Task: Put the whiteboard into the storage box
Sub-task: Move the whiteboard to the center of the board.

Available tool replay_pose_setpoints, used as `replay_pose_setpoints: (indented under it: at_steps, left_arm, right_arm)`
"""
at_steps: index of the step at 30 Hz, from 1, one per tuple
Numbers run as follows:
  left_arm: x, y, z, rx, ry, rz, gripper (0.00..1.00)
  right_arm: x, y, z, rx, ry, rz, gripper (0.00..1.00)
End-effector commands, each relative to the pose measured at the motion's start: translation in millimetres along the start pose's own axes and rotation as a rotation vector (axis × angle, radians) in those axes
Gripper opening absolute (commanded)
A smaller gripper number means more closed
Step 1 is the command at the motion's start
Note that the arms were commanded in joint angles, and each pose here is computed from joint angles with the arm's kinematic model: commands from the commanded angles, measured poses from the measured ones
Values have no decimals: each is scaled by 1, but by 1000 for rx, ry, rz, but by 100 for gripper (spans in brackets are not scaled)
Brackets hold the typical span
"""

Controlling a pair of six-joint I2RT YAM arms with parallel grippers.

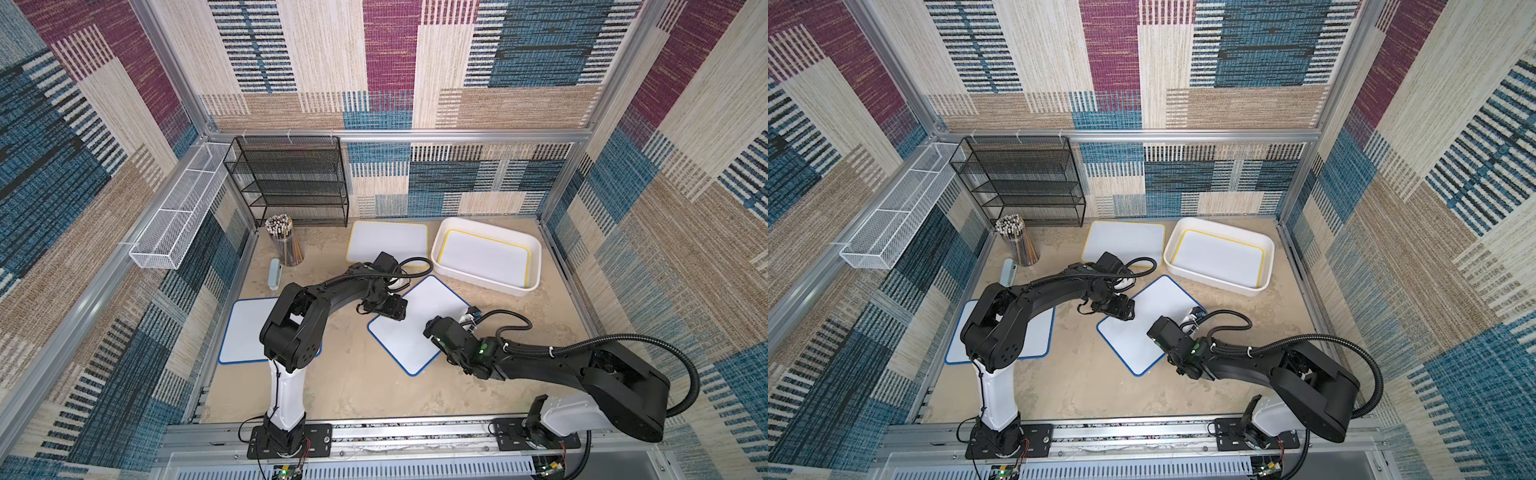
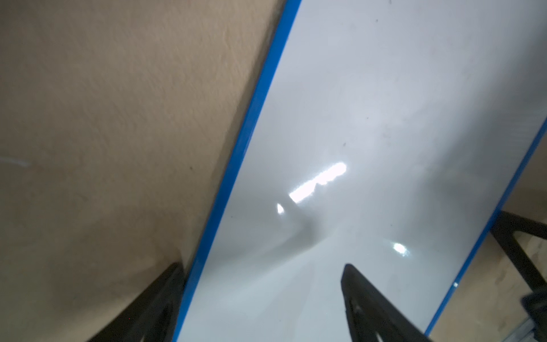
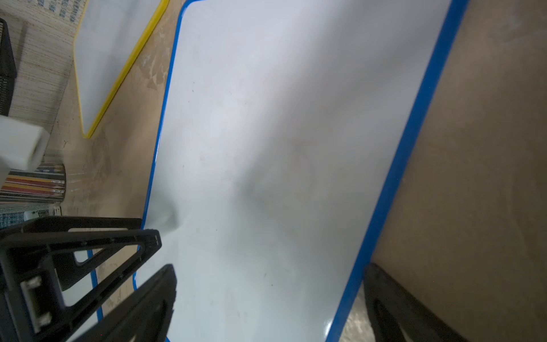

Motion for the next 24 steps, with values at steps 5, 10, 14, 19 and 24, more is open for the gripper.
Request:
replay_pose_setpoints:
  at_steps: [5,10,14,19,24]
  left_arm:
    - [-13,-10,26,161,-11,155,84]
    - [-19,-13,32,181,-32,202,84]
    - [-19,-17,30,152,-51,188,83]
    - [-13,-25,25,86,-71,116,84]
    - [-4,-29,18,39,-129,49,84]
  right_arm:
    - [-11,-1,9,102,-56,26,100]
    - [-6,1,4,86,-84,18,100]
    - [2,6,2,84,-131,9,100]
    - [3,5,-1,68,-163,3,100]
    - [-3,-3,-6,23,-188,16,100]
Point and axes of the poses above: each gripper's point midway between its finger pads, its own y axis out along the fingers, its own x axis along the line the jaws close on, z = x × y, the point moved 9 cm from there along -y, back along the fingers, and after that the axes turned 15 degrees about -y, right-handed, at the moved point
